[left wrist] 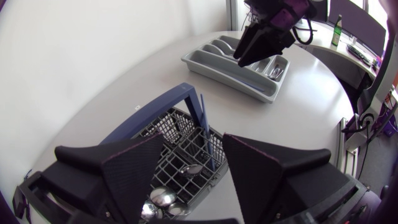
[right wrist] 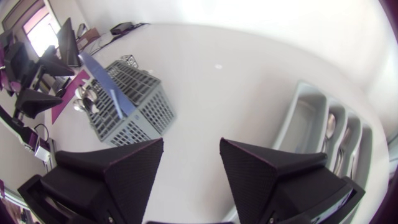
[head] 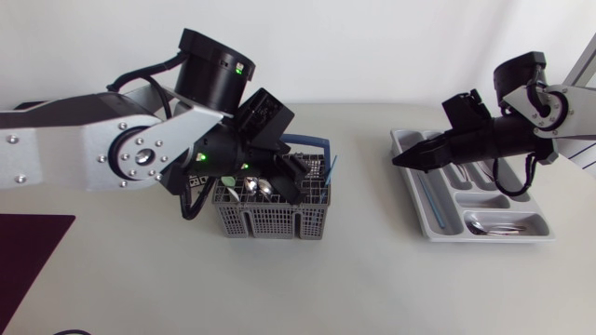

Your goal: Transfer all utensils from the basket to the drawer tray.

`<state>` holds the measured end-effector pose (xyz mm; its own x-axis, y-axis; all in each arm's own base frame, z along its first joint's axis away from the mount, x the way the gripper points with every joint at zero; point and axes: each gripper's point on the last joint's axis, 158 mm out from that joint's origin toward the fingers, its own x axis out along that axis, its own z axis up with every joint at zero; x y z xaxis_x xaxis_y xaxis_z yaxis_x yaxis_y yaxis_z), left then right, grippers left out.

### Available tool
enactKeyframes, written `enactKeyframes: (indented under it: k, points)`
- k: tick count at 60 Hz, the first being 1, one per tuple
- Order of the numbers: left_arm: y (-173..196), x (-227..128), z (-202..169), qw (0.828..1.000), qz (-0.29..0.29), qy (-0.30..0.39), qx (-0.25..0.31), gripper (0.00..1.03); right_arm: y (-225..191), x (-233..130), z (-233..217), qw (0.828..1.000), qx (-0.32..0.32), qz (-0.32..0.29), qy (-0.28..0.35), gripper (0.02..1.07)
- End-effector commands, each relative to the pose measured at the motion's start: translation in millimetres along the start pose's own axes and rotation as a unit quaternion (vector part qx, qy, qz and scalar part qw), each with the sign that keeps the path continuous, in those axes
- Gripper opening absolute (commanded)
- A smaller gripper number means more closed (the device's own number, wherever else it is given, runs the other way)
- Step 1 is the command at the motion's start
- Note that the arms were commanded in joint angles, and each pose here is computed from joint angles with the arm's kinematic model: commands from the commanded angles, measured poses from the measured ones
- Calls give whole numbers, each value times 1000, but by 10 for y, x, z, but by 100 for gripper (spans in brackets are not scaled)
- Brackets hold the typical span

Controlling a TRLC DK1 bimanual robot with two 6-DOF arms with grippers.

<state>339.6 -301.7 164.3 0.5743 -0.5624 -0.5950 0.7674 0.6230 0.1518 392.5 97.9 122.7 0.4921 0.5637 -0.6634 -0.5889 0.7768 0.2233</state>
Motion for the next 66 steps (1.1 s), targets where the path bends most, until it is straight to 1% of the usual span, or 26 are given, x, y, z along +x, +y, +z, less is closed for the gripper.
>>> enactKeyframes:
  k: [1,14,19,22,24,26,37,44,50,54,66]
  points:
    - [-32,55,-140,1000,-1,14,15,68,297,81,6,999,-15,30,-2,71]
    - [-57,4,-244,1000,-2,19,19,69,811,288,242,995,-57,75,-21,71]
    - [-67,-14,-284,1000,-2,22,22,68,943,376,284,994,-62,87,-17,64]
    - [-74,-23,-309,999,-3,23,25,68,1024,425,308,993,-68,94,-14,63]
    - [-79,-30,-331,999,-3,25,26,68,1049,458,316,993,-71,96,-12,61]
    - [-77,-38,-348,999,-3,25,27,69,1051,486,322,993,-71,96,-10,60]
    - [-58,-93,-396,999,0,25,30,68,1036,608,363,993,-70,99,-6,46]
    - [-62,-97,-440,999,0,28,30,69,997,656,352,993,-69,94,-5,46]
    - [-64,-94,-449,999,1,26,31,68,981,695,334,993,-68,94,-4,39]
    - [-65,-97,-452,999,1,26,31,68,974,714,330,993,-68,94,-4,39]
    - [-62,-96,-453,999,1,26,31,68,1002,747,344,993,-71,97,-7,30]
